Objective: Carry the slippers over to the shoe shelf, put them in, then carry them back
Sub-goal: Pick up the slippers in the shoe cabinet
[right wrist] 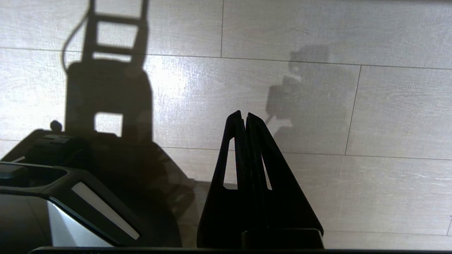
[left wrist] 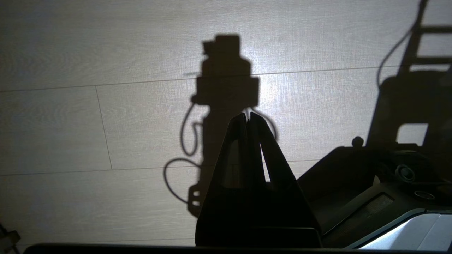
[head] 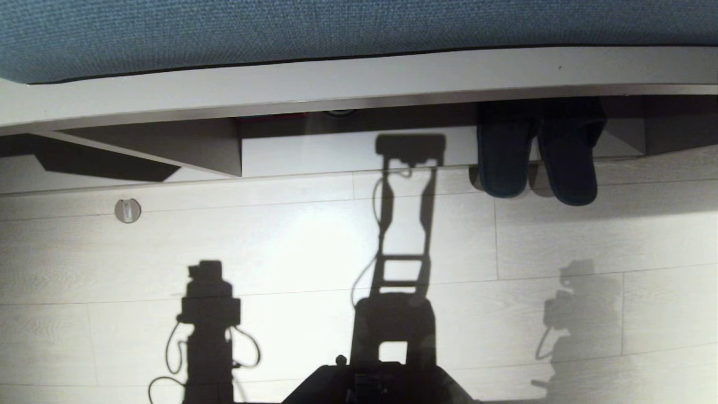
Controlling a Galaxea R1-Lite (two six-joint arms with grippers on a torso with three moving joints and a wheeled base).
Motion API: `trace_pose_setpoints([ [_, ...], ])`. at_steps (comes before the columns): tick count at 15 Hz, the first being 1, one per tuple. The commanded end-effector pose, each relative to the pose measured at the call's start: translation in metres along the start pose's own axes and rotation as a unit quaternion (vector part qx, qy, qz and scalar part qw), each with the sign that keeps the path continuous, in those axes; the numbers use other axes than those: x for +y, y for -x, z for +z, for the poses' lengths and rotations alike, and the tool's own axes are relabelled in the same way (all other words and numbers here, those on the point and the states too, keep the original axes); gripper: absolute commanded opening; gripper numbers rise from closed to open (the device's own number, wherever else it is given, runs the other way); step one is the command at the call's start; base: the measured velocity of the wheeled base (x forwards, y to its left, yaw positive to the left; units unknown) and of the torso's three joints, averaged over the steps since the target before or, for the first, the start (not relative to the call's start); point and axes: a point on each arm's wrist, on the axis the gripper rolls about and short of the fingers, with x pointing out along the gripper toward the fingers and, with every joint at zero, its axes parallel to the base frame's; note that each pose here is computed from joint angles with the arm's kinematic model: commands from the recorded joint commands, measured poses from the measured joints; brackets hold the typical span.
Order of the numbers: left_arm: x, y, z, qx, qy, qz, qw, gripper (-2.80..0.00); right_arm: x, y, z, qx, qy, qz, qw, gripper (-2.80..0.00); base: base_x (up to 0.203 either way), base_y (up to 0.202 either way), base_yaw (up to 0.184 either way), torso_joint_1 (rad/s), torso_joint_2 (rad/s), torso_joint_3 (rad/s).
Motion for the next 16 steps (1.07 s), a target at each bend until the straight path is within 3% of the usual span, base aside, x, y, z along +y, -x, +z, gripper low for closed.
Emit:
trace_pose_setpoints([
  [1,0.000,0.000,0.000,-0.001,0.000,0.000,1.0000,-2.80,0.000,0.000,-0.001,0.000,-0.005,0.000,1.000,-2.80,0.000,0.000,0.000,0.000,0.00,0.000],
  [6,0.000,0.000,0.000,0.000,0.000,0.000,1.0000,-2.80,0.000,0.001,0.005,-0.012,-0.011,-0.001,1.000,-2.80,0.000,0.000,0.000,0.000,0.00,0.000],
  [11,0.000,0.000,0.000,0.000,0.000,0.000,1.0000,-2.80,-0.003,-0.005,0.079,-0.069,-0.030,0.005,0.997,-2.80,0.000,0.000,0.000,0.000,0.00,0.000],
  [16,0.000,0.000,0.000,-0.001,0.000,0.000,1.0000,-2.80,-0.007,-0.065,0.131,-0.101,-0.034,-0.026,0.994,-2.80,0.000,0.000,0.000,0.000,0.00,0.000],
])
